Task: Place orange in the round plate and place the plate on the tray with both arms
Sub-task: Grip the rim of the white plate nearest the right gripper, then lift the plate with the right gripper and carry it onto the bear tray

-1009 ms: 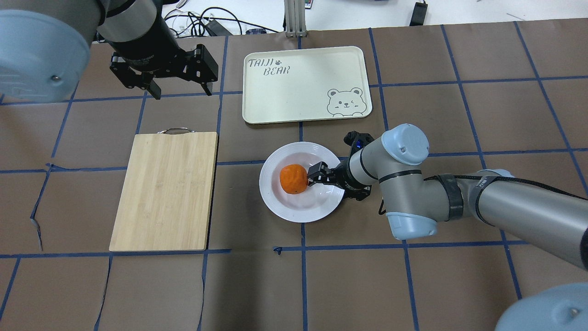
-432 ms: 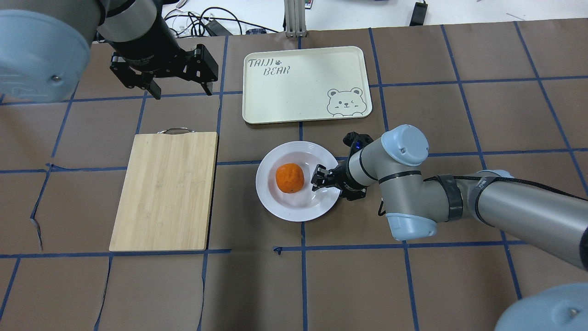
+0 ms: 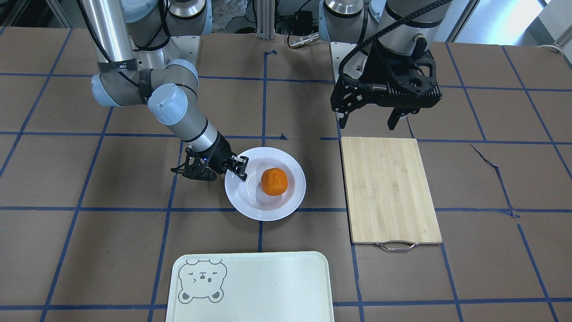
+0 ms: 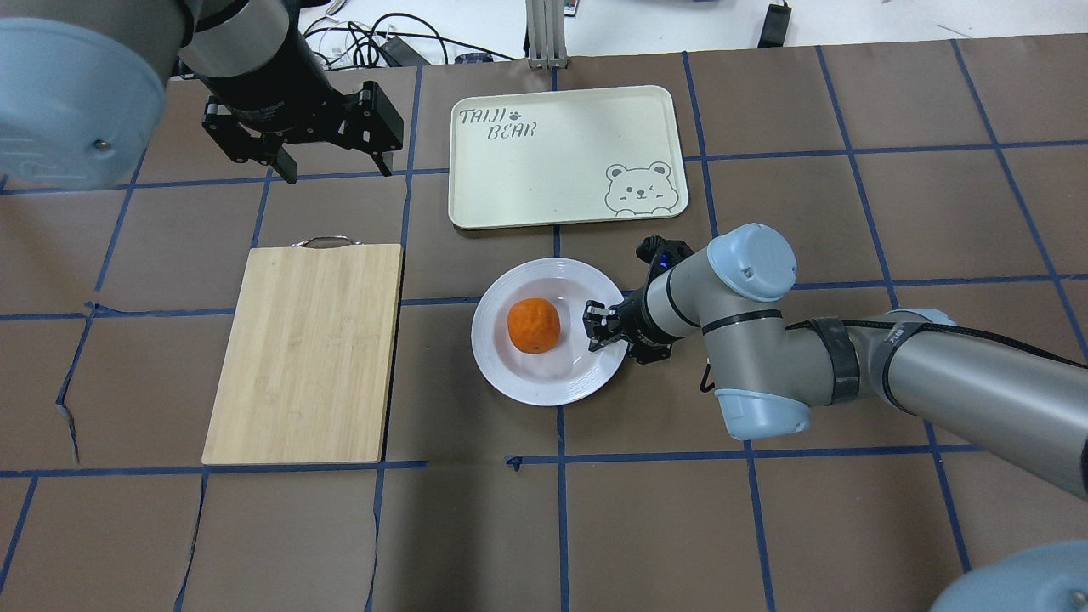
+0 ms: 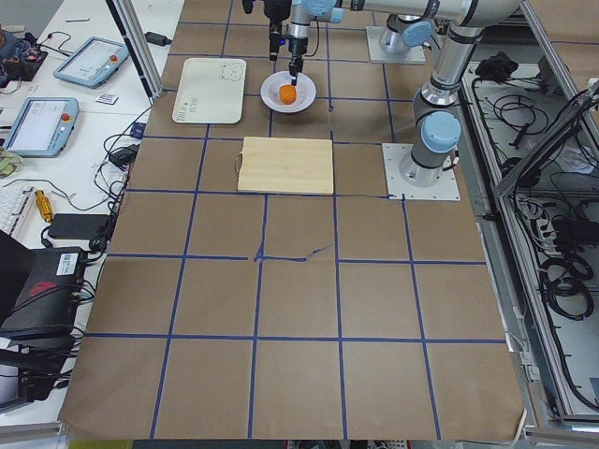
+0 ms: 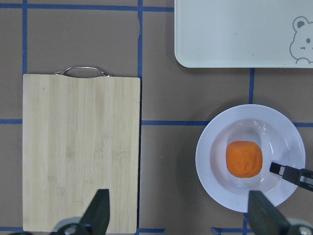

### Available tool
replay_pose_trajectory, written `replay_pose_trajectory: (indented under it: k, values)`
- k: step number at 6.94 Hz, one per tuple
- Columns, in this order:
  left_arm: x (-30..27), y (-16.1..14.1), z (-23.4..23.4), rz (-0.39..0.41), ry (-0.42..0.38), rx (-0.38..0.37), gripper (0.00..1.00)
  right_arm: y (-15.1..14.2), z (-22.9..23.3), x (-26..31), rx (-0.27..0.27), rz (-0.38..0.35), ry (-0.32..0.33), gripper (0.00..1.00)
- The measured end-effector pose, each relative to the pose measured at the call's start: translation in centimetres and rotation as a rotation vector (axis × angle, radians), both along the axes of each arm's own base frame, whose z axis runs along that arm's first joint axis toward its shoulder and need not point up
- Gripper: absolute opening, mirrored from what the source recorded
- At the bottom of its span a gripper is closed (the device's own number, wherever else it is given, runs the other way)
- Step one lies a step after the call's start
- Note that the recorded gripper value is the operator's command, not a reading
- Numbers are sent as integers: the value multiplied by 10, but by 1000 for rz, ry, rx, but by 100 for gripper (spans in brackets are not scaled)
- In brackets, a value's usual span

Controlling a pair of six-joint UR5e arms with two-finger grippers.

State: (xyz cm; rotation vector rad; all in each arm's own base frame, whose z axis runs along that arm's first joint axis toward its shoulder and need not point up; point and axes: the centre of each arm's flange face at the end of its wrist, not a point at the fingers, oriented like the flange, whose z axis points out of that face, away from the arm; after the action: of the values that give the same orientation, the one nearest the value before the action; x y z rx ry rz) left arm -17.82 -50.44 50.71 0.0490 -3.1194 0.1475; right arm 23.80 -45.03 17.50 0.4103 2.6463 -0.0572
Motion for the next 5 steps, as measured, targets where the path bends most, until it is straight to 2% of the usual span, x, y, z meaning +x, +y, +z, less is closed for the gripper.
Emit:
replay_pose_trajectory:
  k: [3, 5]
  values:
    - [1, 0, 0, 2, 0, 1, 100, -10, 28, -9, -48, -20, -15, 0]
    - [1, 1, 0, 3, 0, 4, 100, -27, 45, -17, -67, -46, -62, 0]
